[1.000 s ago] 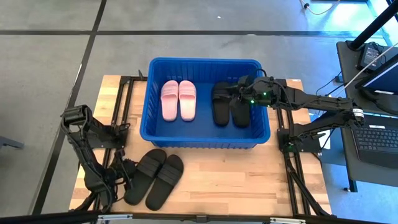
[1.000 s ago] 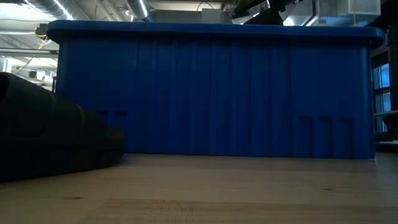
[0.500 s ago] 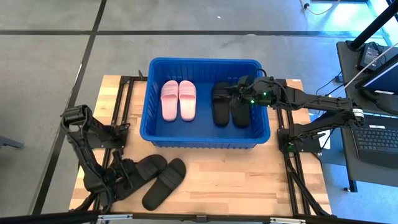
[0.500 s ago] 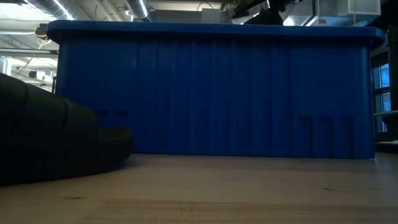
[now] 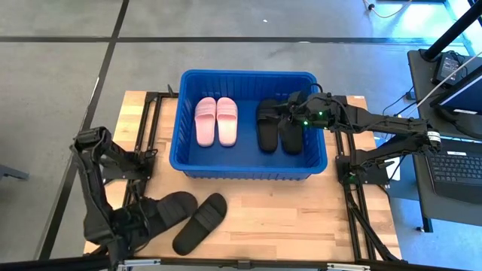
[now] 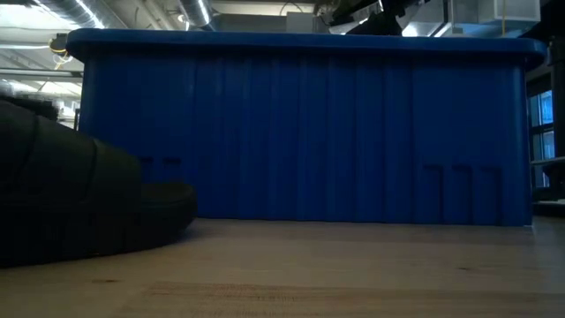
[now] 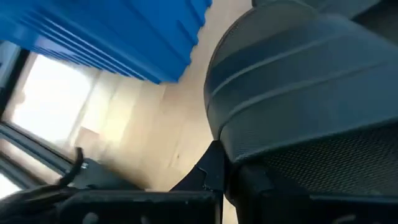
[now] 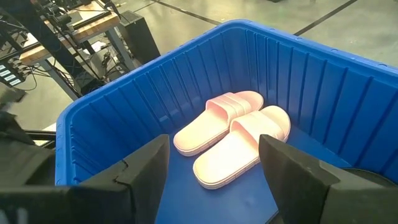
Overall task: Pick and place slides into bin
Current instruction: Put the black slipper into the blue bin
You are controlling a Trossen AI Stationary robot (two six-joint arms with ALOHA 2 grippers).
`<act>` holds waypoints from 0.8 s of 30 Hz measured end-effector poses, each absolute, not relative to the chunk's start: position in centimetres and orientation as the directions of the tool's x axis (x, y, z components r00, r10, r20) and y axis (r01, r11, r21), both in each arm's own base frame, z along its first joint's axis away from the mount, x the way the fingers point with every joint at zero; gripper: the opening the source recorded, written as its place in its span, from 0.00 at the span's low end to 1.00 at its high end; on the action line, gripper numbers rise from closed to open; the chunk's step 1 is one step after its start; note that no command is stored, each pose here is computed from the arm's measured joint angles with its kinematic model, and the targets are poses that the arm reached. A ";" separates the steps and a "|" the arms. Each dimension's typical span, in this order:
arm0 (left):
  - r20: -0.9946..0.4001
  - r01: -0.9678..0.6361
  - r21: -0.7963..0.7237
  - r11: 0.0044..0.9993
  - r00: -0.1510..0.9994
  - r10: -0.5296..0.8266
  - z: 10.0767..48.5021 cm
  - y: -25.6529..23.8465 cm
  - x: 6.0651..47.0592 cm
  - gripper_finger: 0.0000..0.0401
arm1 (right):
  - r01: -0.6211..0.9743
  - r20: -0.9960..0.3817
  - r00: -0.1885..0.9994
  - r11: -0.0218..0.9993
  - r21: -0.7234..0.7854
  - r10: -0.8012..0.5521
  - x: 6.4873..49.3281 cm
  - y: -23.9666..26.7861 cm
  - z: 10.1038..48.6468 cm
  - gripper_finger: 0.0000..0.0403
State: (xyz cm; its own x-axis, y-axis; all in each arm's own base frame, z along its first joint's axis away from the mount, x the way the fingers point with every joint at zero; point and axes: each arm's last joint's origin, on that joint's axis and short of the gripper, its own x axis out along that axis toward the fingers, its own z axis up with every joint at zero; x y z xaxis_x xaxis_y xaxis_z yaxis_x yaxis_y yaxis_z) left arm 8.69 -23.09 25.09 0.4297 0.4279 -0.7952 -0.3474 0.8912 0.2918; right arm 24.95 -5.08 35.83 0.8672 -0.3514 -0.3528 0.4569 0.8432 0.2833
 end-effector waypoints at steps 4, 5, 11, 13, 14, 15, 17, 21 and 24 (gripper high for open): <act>-0.786 -0.311 0.243 0.919 0.492 0.375 27.3 -23.6 9.2 0.01 | 0.454 -0.353 0.867 0.849 0.269 -0.351 25.0 -5.1 35.8 0.62; -0.782 -0.309 0.232 0.922 0.505 0.366 27.9 -23.7 9.4 0.01 | 0.453 -0.353 0.867 0.850 0.268 -0.351 25.0 -5.1 35.8 0.62; -0.751 -0.222 0.259 0.940 0.565 0.340 30.5 -23.6 11.5 0.01 | 0.453 -0.353 0.867 0.851 0.267 -0.351 25.0 -5.1 35.8 0.62; -0.746 -0.176 0.287 0.941 0.576 0.335 31.3 -23.5 12.3 0.01 | 0.453 -0.353 0.867 0.850 0.267 -0.351 25.0 -5.1 35.8 0.62; -0.745 -0.158 0.299 0.941 0.577 0.333 31.6 -23.4 12.6 0.01 | 0.453 -0.353 0.867 0.850 0.268 -0.351 25.0 -5.1 35.8 0.62; -0.747 -0.140 0.308 0.941 0.577 0.330 32.0 -23.3 13.0 0.01 | 0.453 -0.352 0.867 0.850 0.268 -0.351 25.0 -5.1 35.8 0.62; -0.748 -0.104 0.324 0.940 0.580 0.322 32.9 -23.1 13.6 0.01 | 0.453 -0.353 0.867 0.850 0.268 -0.351 25.0 -5.1 35.8 0.62; -0.718 -0.047 0.364 0.930 0.622 0.312 34.8 -22.7 14.7 0.01 | 0.453 -0.353 0.867 0.850 0.269 -0.351 25.0 -5.1 35.8 0.62; -0.680 -0.014 0.404 0.915 0.665 0.310 36.5 -22.3 15.5 0.01 | 0.453 -0.353 0.867 0.850 0.269 -0.351 24.9 -5.1 35.8 0.62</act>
